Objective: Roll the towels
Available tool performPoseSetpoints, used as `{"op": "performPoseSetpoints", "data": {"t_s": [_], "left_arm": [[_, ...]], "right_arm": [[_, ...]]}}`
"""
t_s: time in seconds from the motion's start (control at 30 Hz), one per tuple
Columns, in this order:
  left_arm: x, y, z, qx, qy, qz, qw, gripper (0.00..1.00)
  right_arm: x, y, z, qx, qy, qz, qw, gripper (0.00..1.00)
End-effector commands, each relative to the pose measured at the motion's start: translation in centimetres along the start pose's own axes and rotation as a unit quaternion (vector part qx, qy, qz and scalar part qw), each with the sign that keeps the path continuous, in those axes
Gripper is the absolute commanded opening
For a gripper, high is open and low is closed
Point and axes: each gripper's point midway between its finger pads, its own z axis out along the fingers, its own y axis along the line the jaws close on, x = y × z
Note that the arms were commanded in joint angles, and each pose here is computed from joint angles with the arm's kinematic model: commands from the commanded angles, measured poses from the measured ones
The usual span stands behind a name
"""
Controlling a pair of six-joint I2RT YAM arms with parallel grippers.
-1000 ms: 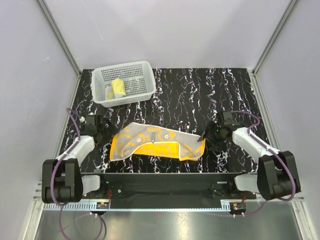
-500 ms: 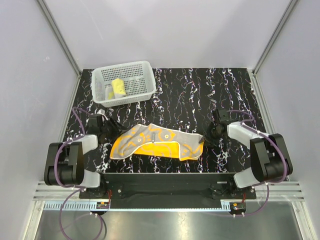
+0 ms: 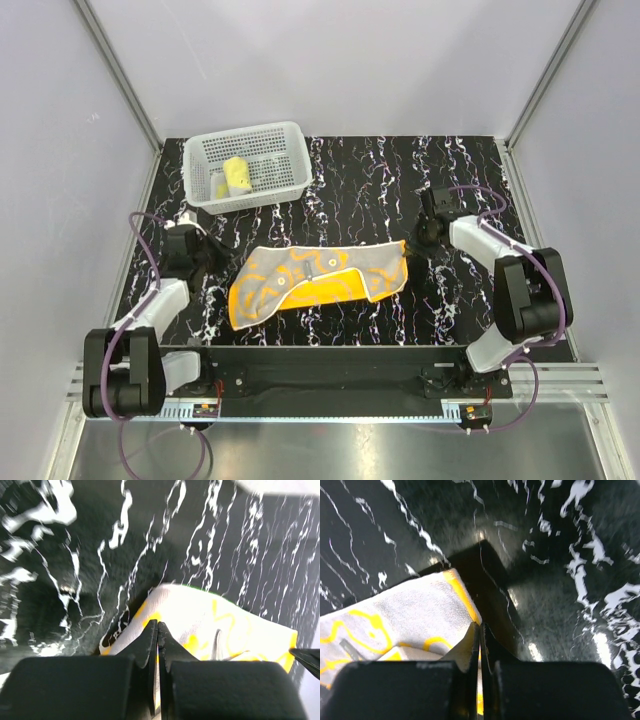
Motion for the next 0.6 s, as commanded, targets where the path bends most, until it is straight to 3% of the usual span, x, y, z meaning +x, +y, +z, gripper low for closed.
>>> {"op": "performPoseSetpoints", "data": {"t_s": [0.0, 0.07, 0.1, 0.17, 0.2, 0.27, 0.4, 0.57], "left_arm": [[-2.9, 0.2, -0.8, -0.036, -0.053, 0.023, 0.998, 0.00], [-2.9, 1.2, -1.1, -0.072, -0.048, 0.013, 0.996, 0.00], [-2.9, 1.2, -1.2, -0.076, -0.046, 0.011, 0.996, 0.09], [-1.6, 1.9, -1.4, -0.090, -0.020, 0.000, 0.996, 0.35], [-0.2, 2.4, -1.4, -0.089, -0.002, -0.012, 0.996, 0.64], [1.5, 1.8, -1.3, -0.057, 0.025, -0.027, 0.998, 0.79], [5.9, 3.5, -1.6, -0.050, 0.074, -0.069, 0.994, 0.84], [8.2, 4.2, -2.4, -0.046, 0.096, -0.078, 0.991, 0.84]], "right_arm": [[-2.0, -0.5, 0.1, 0.035, -0.024, -0.016, 0.999, 0.00], [-2.4, -1.0, 0.3, 0.051, -0.028, -0.013, 0.998, 0.00], [-2.5, -1.3, 0.3, 0.058, -0.030, -0.013, 0.998, 0.00], [-2.7, -1.8, 0.4, 0.064, -0.037, -0.011, 0.997, 0.00], [-2.8, -1.9, 0.4, 0.063, -0.037, -0.012, 0.997, 0.00], [-2.3, -2.1, 0.8, 0.063, -0.029, -0.012, 0.998, 0.00], [-1.6, -2.2, 1.3, 0.058, -0.016, -0.011, 0.998, 0.00], [-1.9, -2.1, 1.1, 0.059, -0.019, -0.016, 0.998, 0.00]]}}
